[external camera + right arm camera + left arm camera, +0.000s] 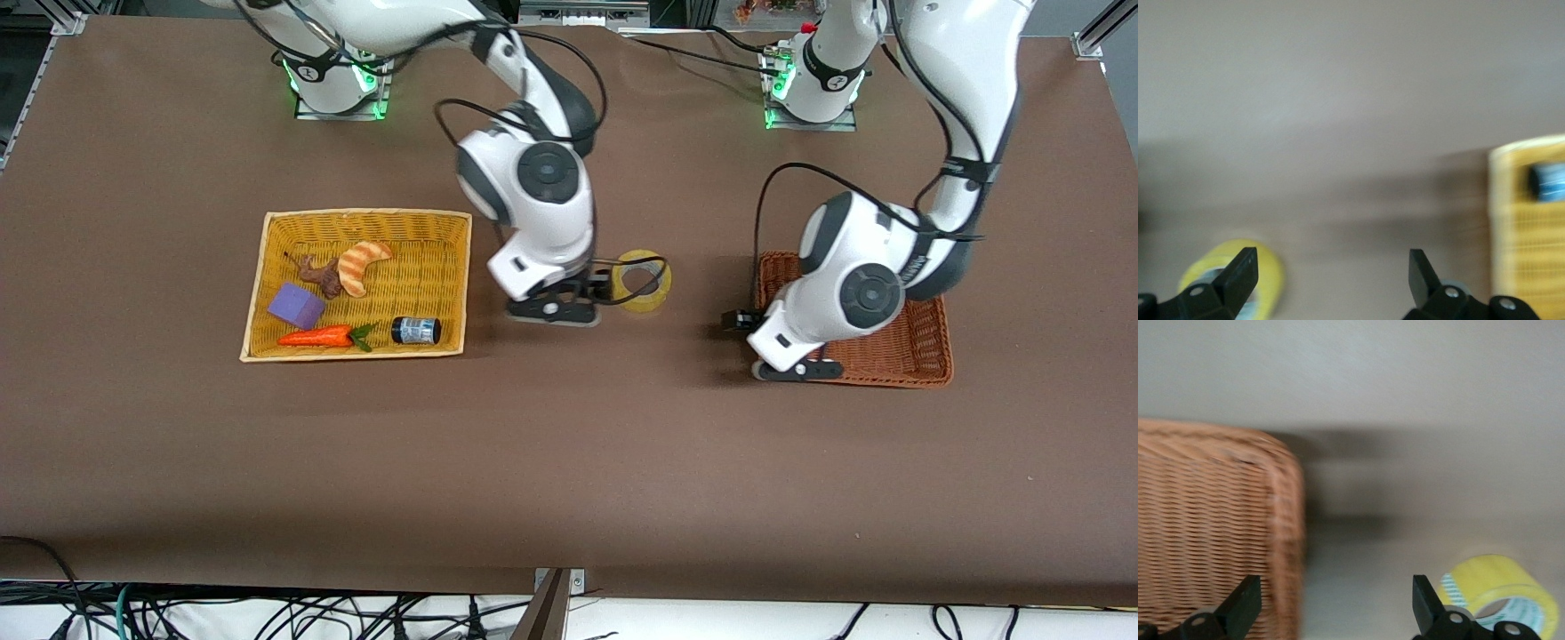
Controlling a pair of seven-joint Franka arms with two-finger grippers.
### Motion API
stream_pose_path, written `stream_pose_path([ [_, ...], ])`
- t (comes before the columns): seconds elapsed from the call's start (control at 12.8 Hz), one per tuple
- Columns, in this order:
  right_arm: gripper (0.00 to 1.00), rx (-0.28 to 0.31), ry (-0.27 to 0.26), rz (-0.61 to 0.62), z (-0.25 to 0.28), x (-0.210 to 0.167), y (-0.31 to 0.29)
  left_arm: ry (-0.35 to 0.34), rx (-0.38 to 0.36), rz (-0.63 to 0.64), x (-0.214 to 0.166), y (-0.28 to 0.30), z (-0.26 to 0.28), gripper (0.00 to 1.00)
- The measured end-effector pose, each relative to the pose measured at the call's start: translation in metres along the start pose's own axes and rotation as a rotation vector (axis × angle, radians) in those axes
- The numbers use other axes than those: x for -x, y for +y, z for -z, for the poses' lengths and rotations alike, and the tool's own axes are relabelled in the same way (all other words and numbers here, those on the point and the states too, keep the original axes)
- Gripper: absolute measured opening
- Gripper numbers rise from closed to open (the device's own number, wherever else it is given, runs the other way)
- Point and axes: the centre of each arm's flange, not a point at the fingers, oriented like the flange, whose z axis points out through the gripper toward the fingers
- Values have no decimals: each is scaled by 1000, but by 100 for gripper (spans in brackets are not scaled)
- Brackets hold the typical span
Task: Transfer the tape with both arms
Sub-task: 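Grasp the tape with the left gripper while the right gripper releases it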
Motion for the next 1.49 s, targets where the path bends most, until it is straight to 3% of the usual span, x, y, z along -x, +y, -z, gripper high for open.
stream_pose_path([
  [0.16, 100, 16, -20, 54, 55, -31, 62, 0, 21, 37, 20, 36, -16, 100],
  [0.39, 100, -50, -84, 126, 123, -54, 149, 6, 39, 80, 52, 89, -37, 100],
  [0.55, 100, -69, -93, 170, 155, -56, 212, 16, 41, 80, 72, 113, -56, 100],
  [0.94, 100, -95, -108, 179, 178, -45, 355, 40, 60, 51, 105, 118, -104, 100],
  [1.25, 100, -21, -87, 213, 184, -33, 372, 48, 33, 23, 113, 112, -118, 100],
  [1.49, 100, 8, -75, 213, 186, -33, 380, 61, 37, 33, 113, 112, -118, 69],
])
